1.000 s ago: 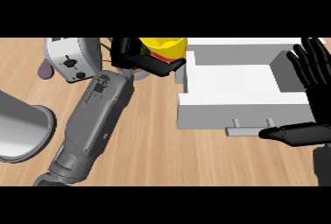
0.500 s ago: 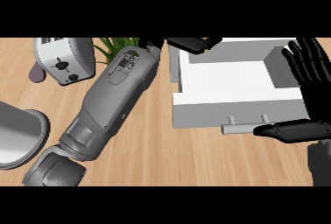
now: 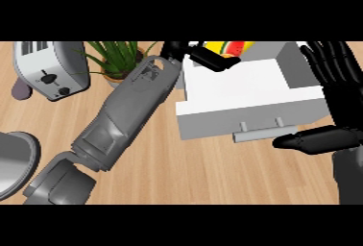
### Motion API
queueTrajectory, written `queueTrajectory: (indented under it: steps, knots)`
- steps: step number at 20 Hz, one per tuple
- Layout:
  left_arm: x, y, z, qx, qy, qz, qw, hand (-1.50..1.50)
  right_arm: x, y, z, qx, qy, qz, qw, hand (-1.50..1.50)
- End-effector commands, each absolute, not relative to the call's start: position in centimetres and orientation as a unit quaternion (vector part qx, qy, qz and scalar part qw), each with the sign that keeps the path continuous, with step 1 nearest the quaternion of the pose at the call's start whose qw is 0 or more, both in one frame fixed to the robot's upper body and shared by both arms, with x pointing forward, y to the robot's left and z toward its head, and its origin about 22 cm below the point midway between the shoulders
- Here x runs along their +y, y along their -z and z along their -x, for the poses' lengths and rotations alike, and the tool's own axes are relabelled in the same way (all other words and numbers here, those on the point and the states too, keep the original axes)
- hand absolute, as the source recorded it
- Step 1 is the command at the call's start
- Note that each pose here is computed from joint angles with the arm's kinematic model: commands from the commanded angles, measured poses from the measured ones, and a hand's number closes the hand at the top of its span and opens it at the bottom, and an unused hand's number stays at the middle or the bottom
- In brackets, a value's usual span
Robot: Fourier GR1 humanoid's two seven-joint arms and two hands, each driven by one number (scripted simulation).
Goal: Pick up the cup, place it into the drawer and close the drawer
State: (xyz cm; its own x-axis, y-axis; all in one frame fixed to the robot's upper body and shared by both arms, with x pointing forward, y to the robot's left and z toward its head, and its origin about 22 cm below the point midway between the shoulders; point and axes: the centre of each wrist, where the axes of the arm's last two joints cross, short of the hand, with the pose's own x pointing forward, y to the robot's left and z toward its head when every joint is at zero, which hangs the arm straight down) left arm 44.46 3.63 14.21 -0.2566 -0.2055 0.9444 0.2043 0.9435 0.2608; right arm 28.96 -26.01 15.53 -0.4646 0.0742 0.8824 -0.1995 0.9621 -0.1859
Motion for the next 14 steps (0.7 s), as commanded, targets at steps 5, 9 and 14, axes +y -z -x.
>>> queueTrajectory:
  steps: [5,9,14]
  knots:
    - [3.8,-12.4,-44.3,-0.744,0.221,-0.008,0.631,-1.50,-24.5,-16.1,-30.3,-0.849,-0.140,-0.058,0.506,-1.50]
    - [4.4,-11.1,-43.9,-0.759,0.168,0.032,0.628,-1.50,-24.0,-16.9,-29.8,-0.851,-0.167,-0.098,0.488,-1.50]
    - [4.0,-11.8,-43.6,-0.784,0.114,0.086,0.605,-1.50,-21.3,-16.4,-29.9,-0.822,-0.237,-0.214,0.472,1.50]
